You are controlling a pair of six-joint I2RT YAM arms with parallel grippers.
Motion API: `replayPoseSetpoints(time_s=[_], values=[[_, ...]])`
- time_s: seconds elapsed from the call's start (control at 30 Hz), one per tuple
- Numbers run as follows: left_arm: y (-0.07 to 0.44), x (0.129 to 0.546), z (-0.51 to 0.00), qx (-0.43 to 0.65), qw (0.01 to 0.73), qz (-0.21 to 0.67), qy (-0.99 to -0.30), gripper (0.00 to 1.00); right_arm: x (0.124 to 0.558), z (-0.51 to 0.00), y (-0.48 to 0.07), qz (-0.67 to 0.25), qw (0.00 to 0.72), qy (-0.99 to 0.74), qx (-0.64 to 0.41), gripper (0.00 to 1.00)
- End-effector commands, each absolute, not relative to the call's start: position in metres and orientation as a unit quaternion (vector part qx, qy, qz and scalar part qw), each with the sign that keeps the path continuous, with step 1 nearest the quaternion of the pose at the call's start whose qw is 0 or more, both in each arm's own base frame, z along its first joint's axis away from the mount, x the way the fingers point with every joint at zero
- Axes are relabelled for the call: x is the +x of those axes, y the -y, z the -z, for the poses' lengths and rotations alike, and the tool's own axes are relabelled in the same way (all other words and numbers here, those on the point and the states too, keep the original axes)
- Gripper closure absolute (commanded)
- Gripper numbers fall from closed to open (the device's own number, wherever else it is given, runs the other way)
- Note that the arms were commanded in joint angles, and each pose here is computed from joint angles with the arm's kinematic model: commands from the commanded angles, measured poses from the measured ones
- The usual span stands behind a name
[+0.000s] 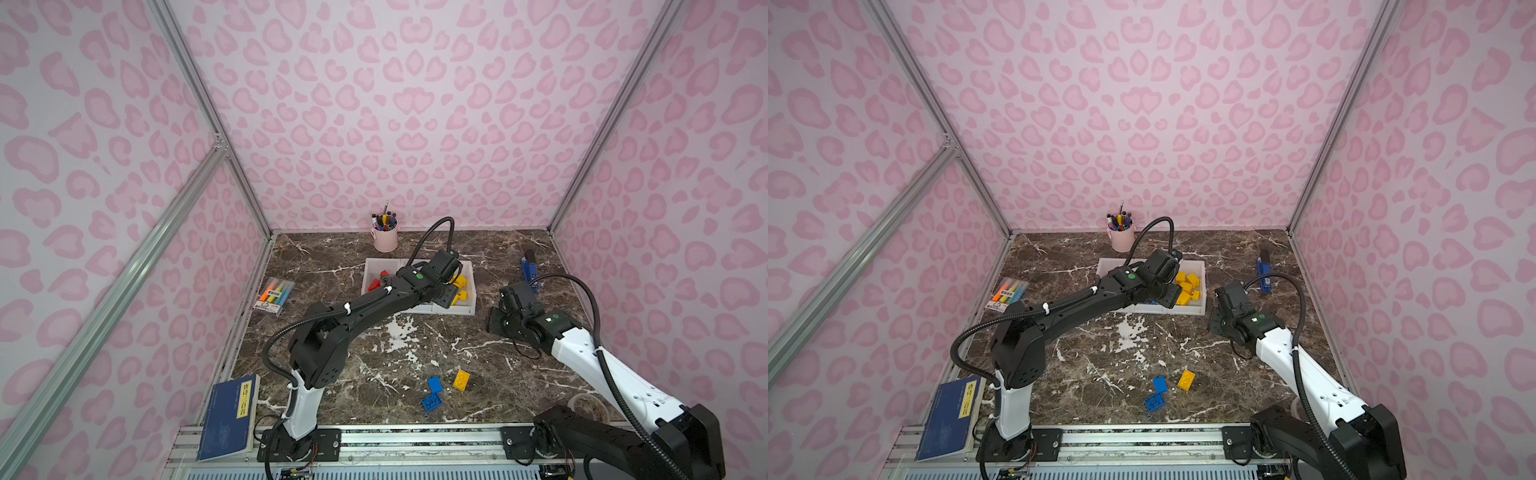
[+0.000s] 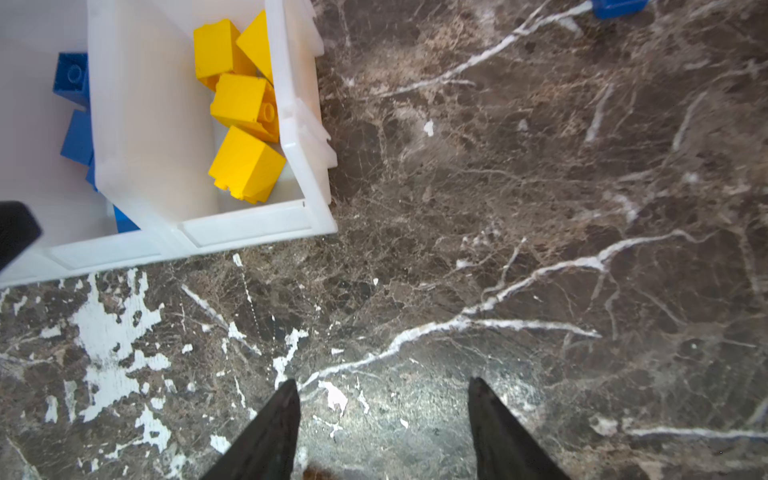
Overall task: Sort the legos into containers by color
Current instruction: 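Withdraw the left gripper while the right gripper grasps the blue brick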
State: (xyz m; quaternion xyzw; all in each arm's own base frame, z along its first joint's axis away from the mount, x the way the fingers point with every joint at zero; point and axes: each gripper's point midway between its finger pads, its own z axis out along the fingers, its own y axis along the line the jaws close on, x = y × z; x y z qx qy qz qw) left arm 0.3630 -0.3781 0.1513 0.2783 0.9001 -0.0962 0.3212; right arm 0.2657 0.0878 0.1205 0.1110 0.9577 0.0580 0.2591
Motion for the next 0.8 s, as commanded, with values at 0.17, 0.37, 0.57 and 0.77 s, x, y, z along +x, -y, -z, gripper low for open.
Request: replayPoseSetpoints(time_s=[0.17,0.37,0.57,0.77], values=[[0.330,0.351,-0.166,0.210,0.356,0.097,-0.905,0.34,0.236,-0.103,-0.116,-0.050,0.232,-0.968,0.079,0.35],[0.276,0.336,-0.160,0.154,0.356,0.081,-0.918,0.33,0.213,-0.099,-0.163,-0.062,0.222,-0.973,0.012,0.35],[0.228,0.324,-0.157,0.111,0.360,0.057,-0.925,0.33,0.193,-0.085,-0.214,-0.071,0.203,-0.975,-0.054,0.36],[0.193,0.314,-0.156,0.066,0.364,0.054,-0.928,0.33,0.173,-0.062,-0.254,-0.062,0.168,-0.977,-0.115,0.39]])
